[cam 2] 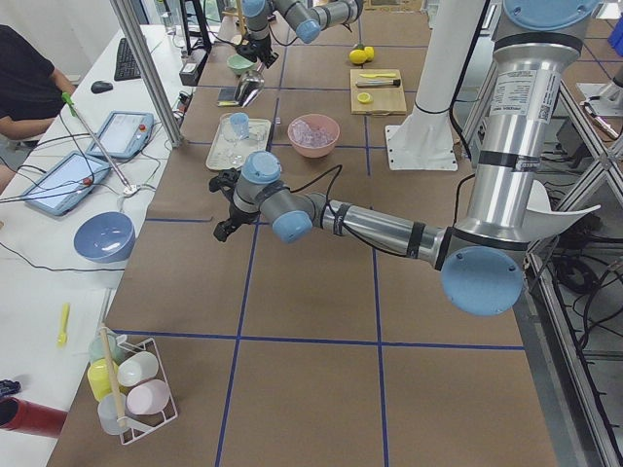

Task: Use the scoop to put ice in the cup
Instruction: 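Tilt the scoop over the light-blue cup to pour the ice in, then carry the emptied scoop back toward its spot on the table with the right gripper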

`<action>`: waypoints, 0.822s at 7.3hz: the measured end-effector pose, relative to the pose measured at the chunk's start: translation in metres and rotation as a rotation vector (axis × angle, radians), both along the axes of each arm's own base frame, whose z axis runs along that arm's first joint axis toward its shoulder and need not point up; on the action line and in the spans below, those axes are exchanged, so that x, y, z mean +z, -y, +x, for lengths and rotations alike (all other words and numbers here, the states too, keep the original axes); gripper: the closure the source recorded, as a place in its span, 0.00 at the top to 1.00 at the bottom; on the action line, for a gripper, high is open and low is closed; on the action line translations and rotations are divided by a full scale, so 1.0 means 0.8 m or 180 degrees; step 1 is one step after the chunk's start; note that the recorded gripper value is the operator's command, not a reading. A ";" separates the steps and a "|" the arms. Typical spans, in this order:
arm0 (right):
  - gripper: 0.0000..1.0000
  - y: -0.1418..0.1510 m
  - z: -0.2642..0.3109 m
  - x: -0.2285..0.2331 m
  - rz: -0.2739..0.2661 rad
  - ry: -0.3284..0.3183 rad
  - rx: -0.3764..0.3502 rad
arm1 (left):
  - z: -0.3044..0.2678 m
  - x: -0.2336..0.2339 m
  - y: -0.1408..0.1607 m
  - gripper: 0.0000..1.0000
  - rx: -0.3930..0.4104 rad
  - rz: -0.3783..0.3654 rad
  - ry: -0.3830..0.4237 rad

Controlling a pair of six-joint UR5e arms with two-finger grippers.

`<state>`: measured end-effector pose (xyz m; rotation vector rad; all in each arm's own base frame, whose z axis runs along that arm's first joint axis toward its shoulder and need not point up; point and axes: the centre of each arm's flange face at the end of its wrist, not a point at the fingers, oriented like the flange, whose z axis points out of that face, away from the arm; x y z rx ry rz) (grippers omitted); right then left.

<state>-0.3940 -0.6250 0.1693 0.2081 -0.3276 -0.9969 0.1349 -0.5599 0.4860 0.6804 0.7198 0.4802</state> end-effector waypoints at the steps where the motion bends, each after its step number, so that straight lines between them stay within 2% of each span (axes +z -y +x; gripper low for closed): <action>1: 0.00 0.000 0.013 0.001 0.0017 0.0044 0.0019 | -0.008 0.004 -0.003 1.00 -0.0005 -0.0043 -0.0015; 2: 0.00 -0.003 0.035 0.011 0.0007 0.0120 0.0065 | -0.026 0.014 -0.007 1.00 -0.0007 -0.0157 -0.0058; 3: 0.00 -0.002 0.070 0.031 -0.0108 0.0249 0.0159 | -0.044 0.020 -0.006 1.00 -0.0020 -0.0339 -0.0086; 5: 0.00 0.010 0.171 0.099 -0.0480 0.0497 0.0481 | -0.058 0.022 0.000 1.00 -0.0056 -0.0741 -0.0026; 6: 0.00 0.016 0.231 0.145 -0.0722 0.0603 0.0696 | -0.065 0.025 -0.001 1.00 -0.0084 -0.0895 0.0012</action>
